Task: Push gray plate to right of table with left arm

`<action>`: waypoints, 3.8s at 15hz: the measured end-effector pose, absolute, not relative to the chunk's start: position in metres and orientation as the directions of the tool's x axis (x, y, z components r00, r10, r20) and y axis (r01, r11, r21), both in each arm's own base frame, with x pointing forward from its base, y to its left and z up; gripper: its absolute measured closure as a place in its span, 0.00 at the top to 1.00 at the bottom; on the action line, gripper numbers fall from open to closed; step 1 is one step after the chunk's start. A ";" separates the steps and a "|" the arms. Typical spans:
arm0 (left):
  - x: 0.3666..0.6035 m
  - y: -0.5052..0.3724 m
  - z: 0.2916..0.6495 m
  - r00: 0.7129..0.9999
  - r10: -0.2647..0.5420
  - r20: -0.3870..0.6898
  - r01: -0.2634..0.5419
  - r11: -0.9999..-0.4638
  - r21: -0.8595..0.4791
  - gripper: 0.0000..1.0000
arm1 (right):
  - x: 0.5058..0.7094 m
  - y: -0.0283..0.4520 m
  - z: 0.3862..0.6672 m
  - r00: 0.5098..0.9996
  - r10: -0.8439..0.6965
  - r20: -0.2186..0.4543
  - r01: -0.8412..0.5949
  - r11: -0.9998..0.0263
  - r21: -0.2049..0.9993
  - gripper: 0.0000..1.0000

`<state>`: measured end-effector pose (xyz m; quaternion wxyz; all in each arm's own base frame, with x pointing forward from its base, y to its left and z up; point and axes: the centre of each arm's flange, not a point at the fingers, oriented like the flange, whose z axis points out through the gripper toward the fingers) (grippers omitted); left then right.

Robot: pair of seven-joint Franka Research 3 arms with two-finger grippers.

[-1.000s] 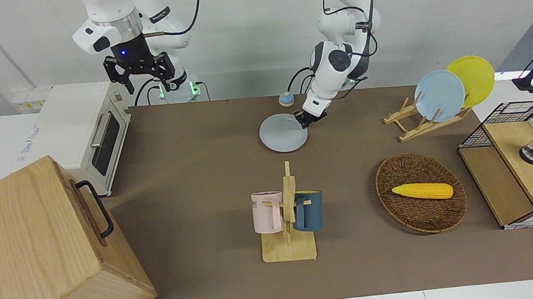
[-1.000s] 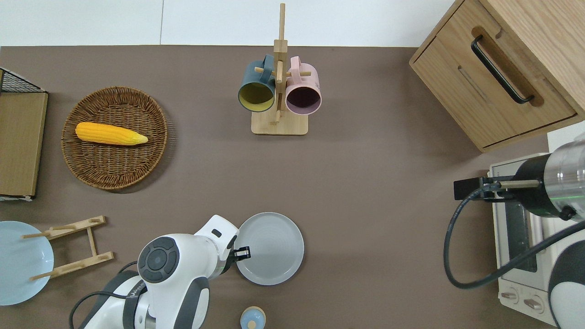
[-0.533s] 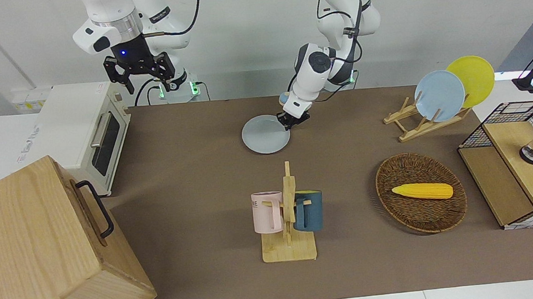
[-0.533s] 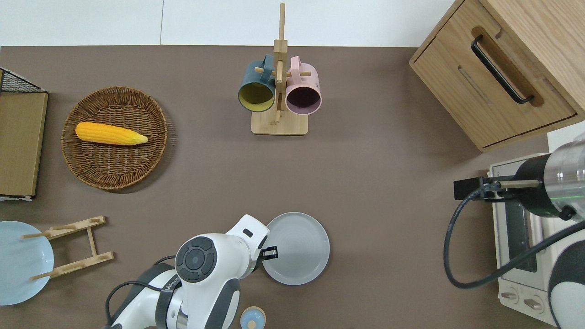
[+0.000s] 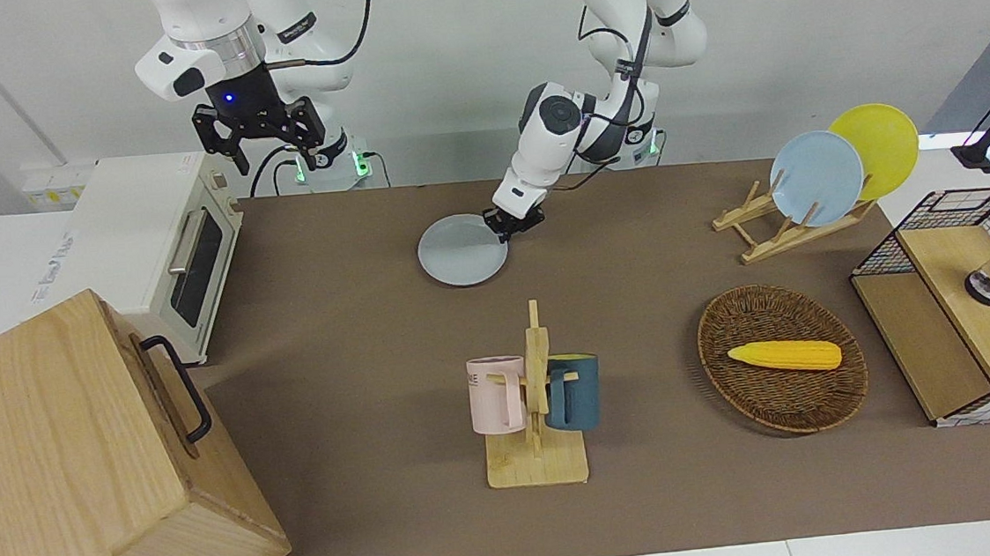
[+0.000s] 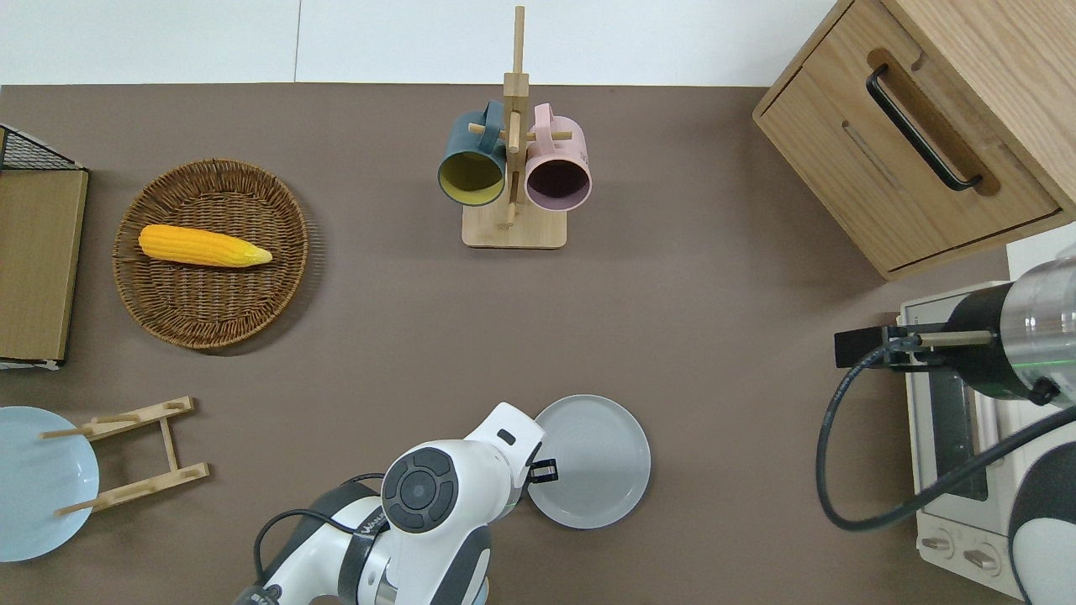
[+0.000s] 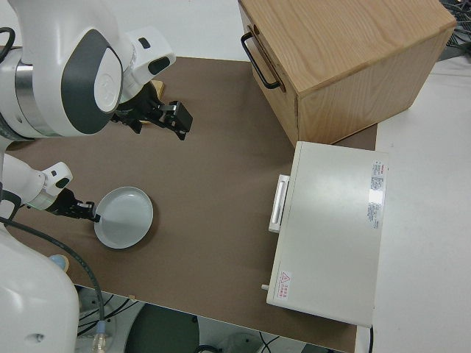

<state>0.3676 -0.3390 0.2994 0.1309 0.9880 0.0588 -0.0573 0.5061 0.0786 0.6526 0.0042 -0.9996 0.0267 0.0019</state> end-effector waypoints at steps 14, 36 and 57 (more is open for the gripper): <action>0.363 -0.412 0.297 0.987 0.078 -0.139 0.114 -0.955 0.275 0.03 | 0.506 0.079 0.653 0.999 -0.053 -0.004 -0.053 -0.999 -0.008 1.00; 0.421 -0.374 0.300 0.975 0.059 -0.216 0.108 -0.969 0.223 0.97 | 0.506 0.079 0.653 0.999 -0.053 -0.004 -0.053 -0.999 -0.008 1.00; 0.505 -0.062 0.512 0.977 0.141 -0.163 0.153 -0.986 0.067 1.00 | 0.506 0.079 0.653 0.999 -0.053 -0.004 -0.053 -0.999 -0.008 1.00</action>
